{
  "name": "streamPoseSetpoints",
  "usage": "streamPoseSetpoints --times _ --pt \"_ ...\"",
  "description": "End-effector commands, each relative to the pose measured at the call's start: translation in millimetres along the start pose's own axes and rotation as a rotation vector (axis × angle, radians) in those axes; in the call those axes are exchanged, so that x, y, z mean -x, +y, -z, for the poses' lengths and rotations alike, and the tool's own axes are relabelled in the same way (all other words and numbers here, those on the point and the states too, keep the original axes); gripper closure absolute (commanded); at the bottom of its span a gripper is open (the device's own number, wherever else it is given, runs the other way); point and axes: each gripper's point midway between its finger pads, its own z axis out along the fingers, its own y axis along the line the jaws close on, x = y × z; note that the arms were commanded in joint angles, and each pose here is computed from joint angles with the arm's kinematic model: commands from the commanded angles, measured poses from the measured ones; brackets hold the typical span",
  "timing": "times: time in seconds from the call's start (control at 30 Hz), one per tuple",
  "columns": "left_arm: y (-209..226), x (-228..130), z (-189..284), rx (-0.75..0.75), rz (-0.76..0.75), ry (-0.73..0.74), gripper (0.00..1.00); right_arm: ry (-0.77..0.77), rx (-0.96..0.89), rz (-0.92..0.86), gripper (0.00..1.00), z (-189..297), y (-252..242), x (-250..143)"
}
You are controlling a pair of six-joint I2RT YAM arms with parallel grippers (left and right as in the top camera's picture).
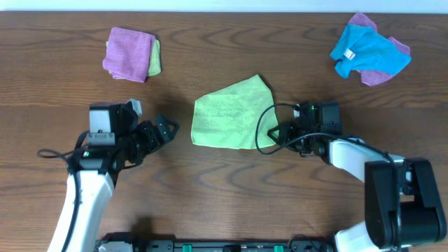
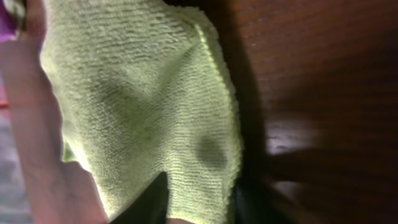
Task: Fold the cloth
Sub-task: 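Grasp the green cloth's left and right corners with both grippers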
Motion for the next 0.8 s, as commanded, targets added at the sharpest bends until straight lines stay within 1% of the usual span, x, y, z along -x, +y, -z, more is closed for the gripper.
streamPoseSetpoints --times 0.0,0.07,0.1,0.37,0.6,0.77 --pt "-11 -1 -10 -0.065 0.127 0.066 0.05 0.033 -0.092 -0.045 0.87 -9 -27 -17" --pt "-15 -1 -17 -0.1 0.129 0.097 0.04 0.029 -0.089 -0.042 0.96 -9 -26 -16" --pt "-16 0 -22 -0.113 0.136 0.115 0.04 0.029 -0.089 -0.042 0.99 -9 -26 -16" --pt "9 -7 -59 -0.064 0.208 0.219 0.05 0.032 -0.085 -0.043 0.99 -9 -25 -17" --pt "15 -10 -88 -0.124 0.224 0.3 0.03 0.037 -0.075 -0.05 0.99 -9 -23 -18" --pt "19 -11 -102 -0.153 0.232 0.328 0.02 0.039 -0.071 -0.051 0.99 -9 -23 -18"
